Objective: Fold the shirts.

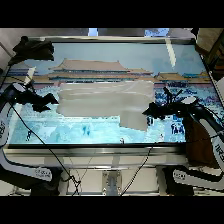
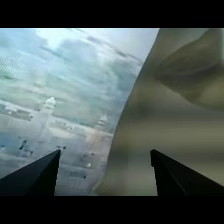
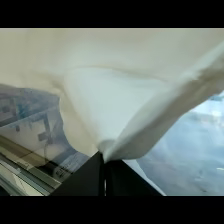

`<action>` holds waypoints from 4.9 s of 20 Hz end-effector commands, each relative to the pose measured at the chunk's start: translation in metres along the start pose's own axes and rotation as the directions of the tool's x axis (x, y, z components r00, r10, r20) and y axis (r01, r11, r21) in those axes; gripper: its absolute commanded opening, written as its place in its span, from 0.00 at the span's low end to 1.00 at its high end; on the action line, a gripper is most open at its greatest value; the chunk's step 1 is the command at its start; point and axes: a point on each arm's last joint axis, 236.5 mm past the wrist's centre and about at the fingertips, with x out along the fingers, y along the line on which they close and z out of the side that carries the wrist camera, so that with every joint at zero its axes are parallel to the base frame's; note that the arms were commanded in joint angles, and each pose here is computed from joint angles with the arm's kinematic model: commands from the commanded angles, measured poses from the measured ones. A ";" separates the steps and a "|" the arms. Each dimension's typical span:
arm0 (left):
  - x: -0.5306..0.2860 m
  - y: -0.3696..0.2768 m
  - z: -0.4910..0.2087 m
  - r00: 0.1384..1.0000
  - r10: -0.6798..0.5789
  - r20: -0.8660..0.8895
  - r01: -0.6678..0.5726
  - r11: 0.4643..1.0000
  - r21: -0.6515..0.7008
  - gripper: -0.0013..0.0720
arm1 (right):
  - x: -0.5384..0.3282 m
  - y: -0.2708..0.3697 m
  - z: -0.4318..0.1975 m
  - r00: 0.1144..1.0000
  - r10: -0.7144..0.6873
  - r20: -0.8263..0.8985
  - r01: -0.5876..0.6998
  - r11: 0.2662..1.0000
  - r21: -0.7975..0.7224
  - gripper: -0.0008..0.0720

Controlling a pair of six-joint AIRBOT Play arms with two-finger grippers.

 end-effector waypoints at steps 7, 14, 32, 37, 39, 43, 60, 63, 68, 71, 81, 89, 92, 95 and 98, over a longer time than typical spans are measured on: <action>0.015 -0.025 -0.063 0.947 -0.134 -0.292 0.130 0.991 -0.033 0.68 | -0.003 0.004 0.000 1.000 0.013 0.006 -0.013 1.000 0.014 0.05; -0.014 -0.074 -0.090 0.854 -0.334 -0.400 0.360 0.933 -0.011 0.04 | -0.005 0.012 -0.015 0.998 0.038 -0.054 -0.038 0.999 0.008 0.05; -0.043 -0.149 -0.030 0.957 -0.290 0.020 0.281 0.940 0.192 0.04 | -0.146 0.016 0.121 0.898 -0.130 0.421 0.202 0.970 -0.132 0.05; 0.026 -0.152 -0.015 0.971 -0.234 0.055 0.228 0.968 0.107 0.04 | -0.060 -0.044 0.138 0.938 -0.187 0.292 0.208 0.977 -0.042 0.05; 0.049 -0.144 -0.011 0.975 -0.214 0.058 0.210 0.975 0.066 0.04 | -0.029 -0.061 0.135 0.947 -0.211 0.243 0.224 0.974 -0.029 0.05; 0.055 -0.145 0.009 0.967 -0.222 0.122 0.220 0.975 0.025 0.05 | -0.011 -0.076 0.136 0.948 -0.229 0.222 0.239 0.971 -0.023 0.06; 0.036 -0.400 -0.088 0.908 -0.420 -0.018 0.346 0.722 0.599 0.03 | -0.137 -0.115 0.087 0.935 -0.272 0.226 0.274 0.961 0.024 0.72; 0.097 -0.401 -0.137 0.943 -0.312 -0.118 0.316 0.722 0.616 0.03 | -0.116 -0.133 0.071 0.941 -0.279 0.192 0.274 0.960 0.052 0.82; 0.149 -0.417 -0.162 0.946 -0.260 -0.191 0.323 0.730 0.603 0.03 | -0.096 -0.149 0.071 0.951 -0.257 0.173 0.249 0.966 0.070 0.83; 0.161 -0.414 -0.160 0.952 -0.234 -0.197 0.306 0.751 0.585 0.03 | -0.077 -0.135 0.088 0.968 -0.124 0.220 0.111 0.991 0.067 0.83; 0.173 -0.385 -0.147 0.983 -0.117 -0.143 0.181 0.764 0.619 0.03 | -0.058 -0.141 0.124 0.955 -0.029 0.296 0.001 0.996 0.093 0.81; 0.174 -0.380 -0.154 0.980 -0.095 -0.174 0.183 0.768 0.614 0.03 | -0.061 -0.094 0.115 0.958 0.162 0.235 -0.170 0.985 0.015 0.05; 0.159 -0.394 -0.133 0.981 -0.152 -0.119 0.193 0.766 0.614 0.03 | -0.084 -0.056 0.117 0.945 0.253 0.206 -0.243 0.967 -0.072 0.05; 0.091 -0.429 -0.077 0.948 -0.315 0.037 0.225 0.752 0.619 0.04 | -0.123 -0.018 0.131 0.931 0.260 0.256 -0.225 0.961 -0.158 0.05; -0.005 -0.431 -0.021 0.896 -0.405 0.181 0.195 0.727 0.658 0.04 | -0.148 0.041 0.132 0.926 0.282 0.252 -0.207 0.935 -0.287 0.05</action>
